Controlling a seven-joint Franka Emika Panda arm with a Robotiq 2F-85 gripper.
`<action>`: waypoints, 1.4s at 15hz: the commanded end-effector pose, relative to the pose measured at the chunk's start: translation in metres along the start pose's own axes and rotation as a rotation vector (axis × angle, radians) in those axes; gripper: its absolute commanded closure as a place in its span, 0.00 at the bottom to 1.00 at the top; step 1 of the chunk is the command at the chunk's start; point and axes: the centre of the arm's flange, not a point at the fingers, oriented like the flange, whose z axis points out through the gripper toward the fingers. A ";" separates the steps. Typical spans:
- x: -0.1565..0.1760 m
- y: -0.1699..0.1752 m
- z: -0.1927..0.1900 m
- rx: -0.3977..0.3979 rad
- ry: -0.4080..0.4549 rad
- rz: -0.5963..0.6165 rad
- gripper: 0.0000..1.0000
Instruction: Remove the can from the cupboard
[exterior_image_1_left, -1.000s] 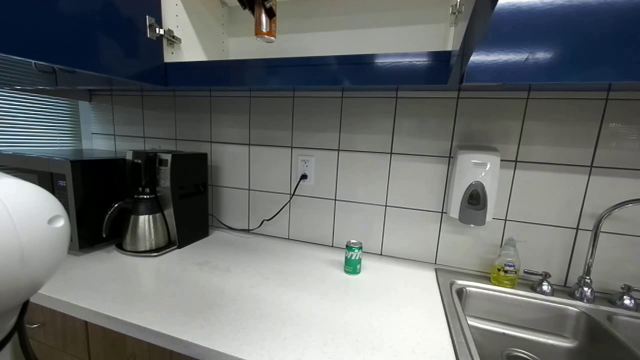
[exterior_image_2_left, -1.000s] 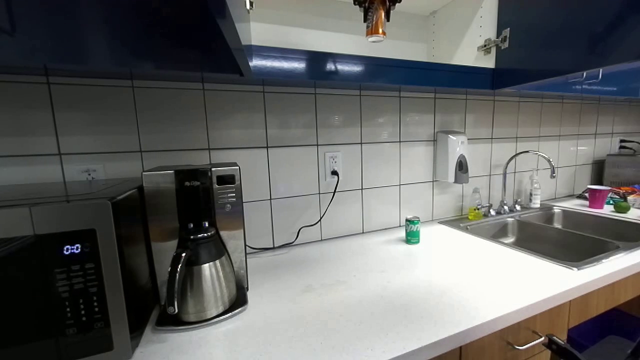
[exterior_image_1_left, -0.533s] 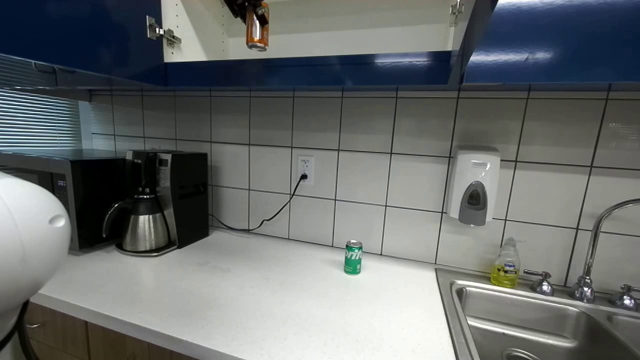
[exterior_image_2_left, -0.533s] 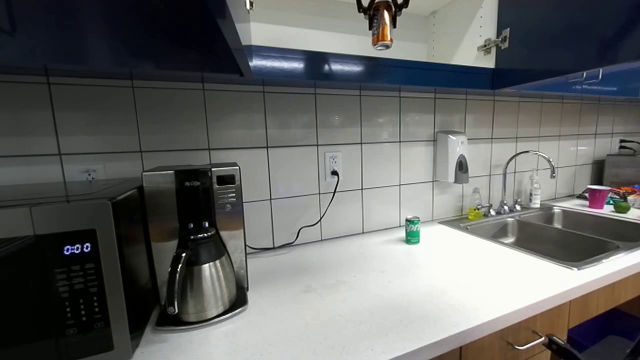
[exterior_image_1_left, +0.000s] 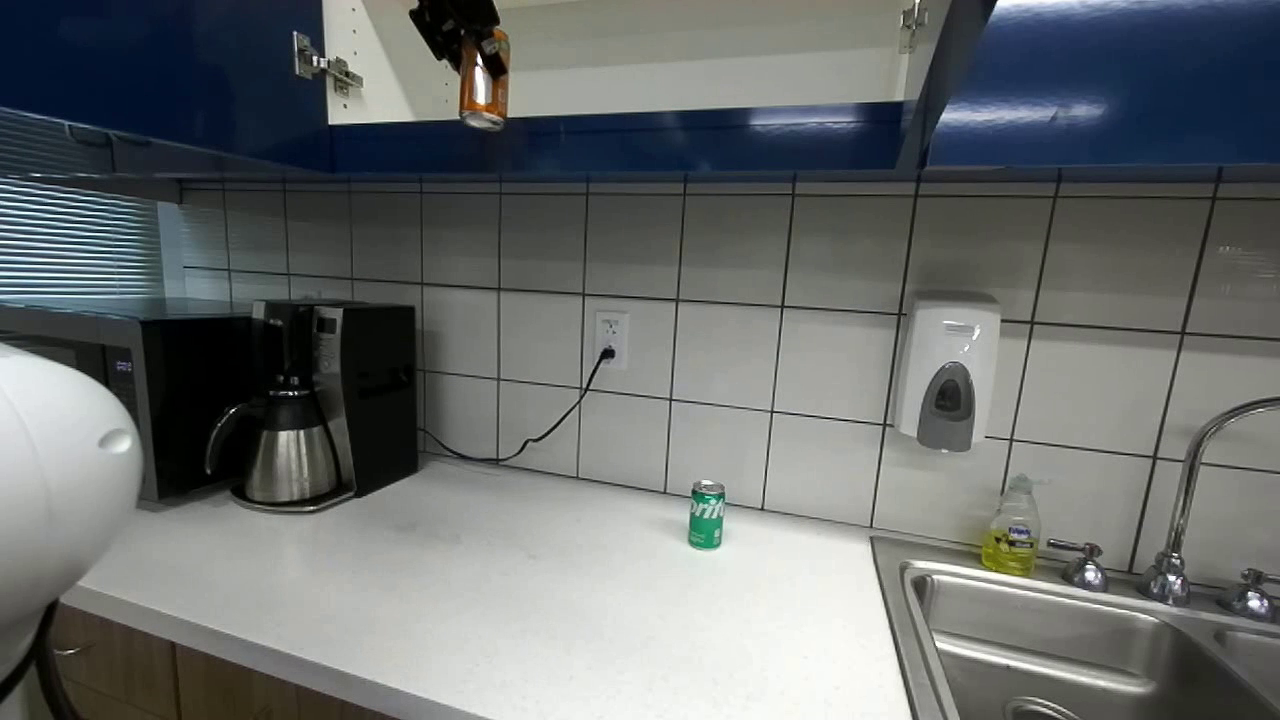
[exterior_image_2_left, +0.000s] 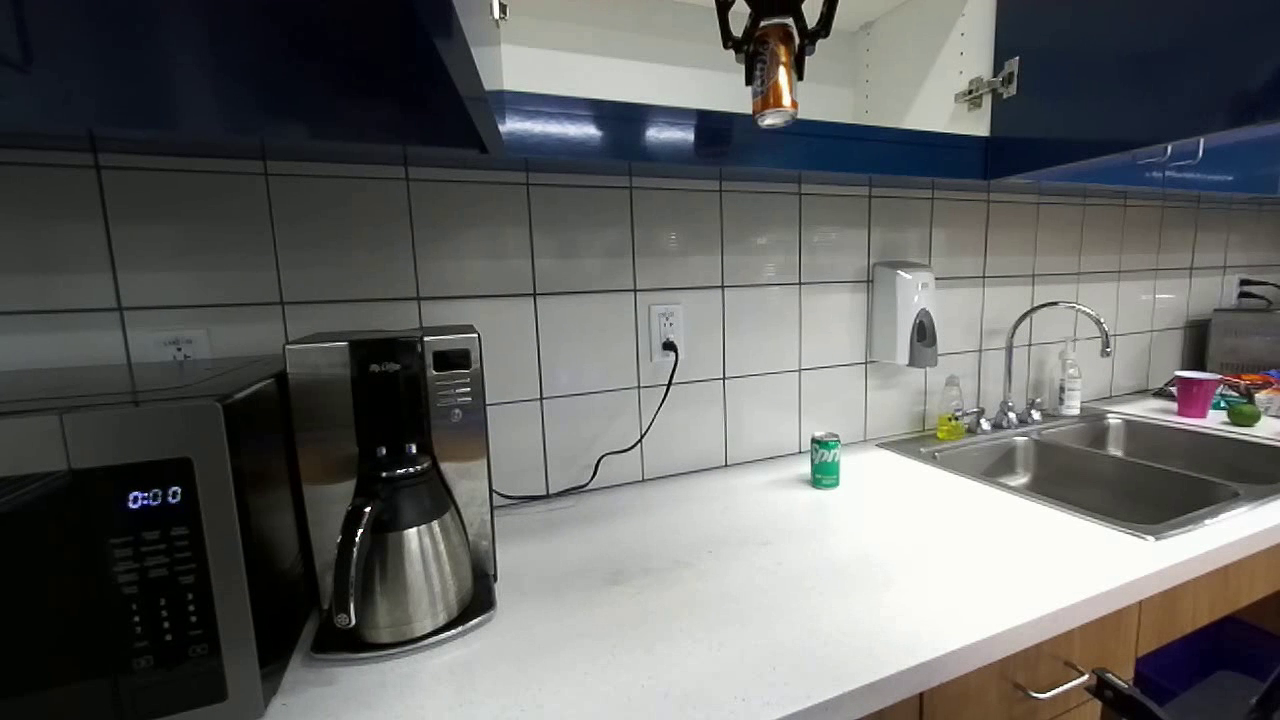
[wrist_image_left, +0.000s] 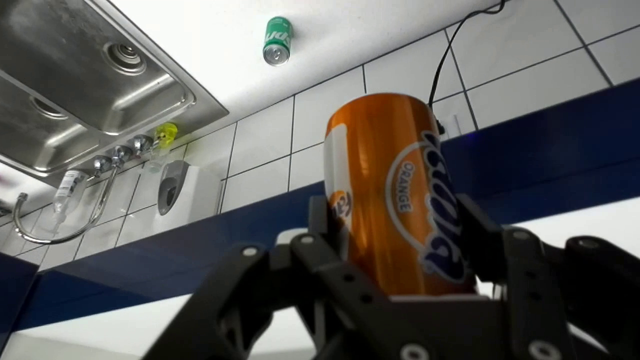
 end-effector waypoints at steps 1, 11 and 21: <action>-0.037 0.008 0.019 0.042 -0.007 -0.012 0.62; -0.074 -0.003 0.113 0.052 -0.085 -0.056 0.62; -0.101 -0.013 0.176 0.054 -0.118 -0.091 0.62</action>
